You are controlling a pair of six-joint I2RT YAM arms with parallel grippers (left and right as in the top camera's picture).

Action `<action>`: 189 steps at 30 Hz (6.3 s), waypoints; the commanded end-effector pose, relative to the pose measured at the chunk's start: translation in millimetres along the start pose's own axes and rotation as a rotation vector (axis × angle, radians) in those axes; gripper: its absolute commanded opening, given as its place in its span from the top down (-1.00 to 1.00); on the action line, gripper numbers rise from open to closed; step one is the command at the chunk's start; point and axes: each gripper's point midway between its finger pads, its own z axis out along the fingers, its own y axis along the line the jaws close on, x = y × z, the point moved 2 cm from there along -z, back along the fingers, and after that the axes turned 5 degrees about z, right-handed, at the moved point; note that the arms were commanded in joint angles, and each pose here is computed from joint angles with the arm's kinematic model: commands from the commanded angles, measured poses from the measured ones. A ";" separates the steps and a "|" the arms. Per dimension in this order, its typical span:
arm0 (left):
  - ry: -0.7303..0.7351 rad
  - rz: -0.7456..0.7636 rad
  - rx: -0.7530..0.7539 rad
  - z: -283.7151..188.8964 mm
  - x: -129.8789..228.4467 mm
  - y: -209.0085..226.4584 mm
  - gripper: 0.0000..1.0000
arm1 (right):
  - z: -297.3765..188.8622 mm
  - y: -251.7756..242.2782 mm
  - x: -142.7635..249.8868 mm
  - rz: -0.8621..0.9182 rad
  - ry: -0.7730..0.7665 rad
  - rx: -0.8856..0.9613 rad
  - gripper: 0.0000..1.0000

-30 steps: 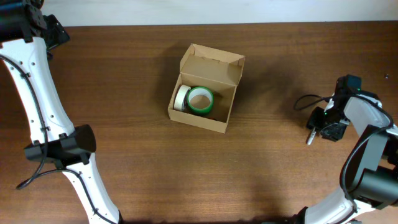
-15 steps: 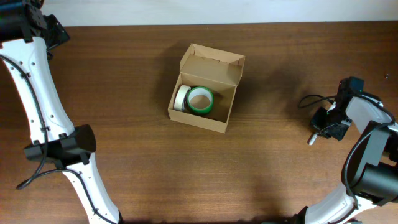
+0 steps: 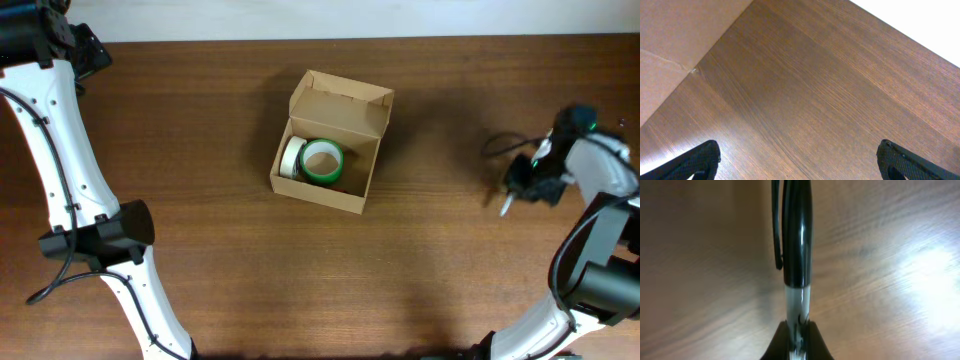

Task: Pack container
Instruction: 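Carry the black marker into the box and release it, then raise the right gripper out of the box and move it aside, then bring both grippers to the box's two lid flaps and grip them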

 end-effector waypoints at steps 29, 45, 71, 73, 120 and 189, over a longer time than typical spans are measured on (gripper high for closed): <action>-0.022 -0.005 -0.001 -11.7 -2.5 7.3 -1.00 | -97.0 318.4 200.5 -1.751 -0.097 -0.049 0.92; -0.022 -0.006 -0.001 -11.7 -2.5 7.3 -1.00 | -16.2 309.9 233.8 -1.775 0.172 -0.070 0.93; -0.022 -0.005 -0.001 -11.7 -2.5 7.3 -1.00 | -3.5 300.6 222.7 -1.746 0.136 0.028 0.38; -0.022 -0.005 -0.001 -11.7 -2.5 7.3 -1.00 | -16.3 308.3 221.7 -1.723 0.095 0.001 0.38; -0.035 -0.067 0.373 -22.1 -14.7 -50.6 -0.82 | -131.1 118.9 -18.9 -0.326 -0.105 -0.027 0.03; 0.846 0.041 1.244 120.6 196.6 -310.4 0.97 | 53.6 283.4 39.2 -0.096 0.277 -0.754 0.92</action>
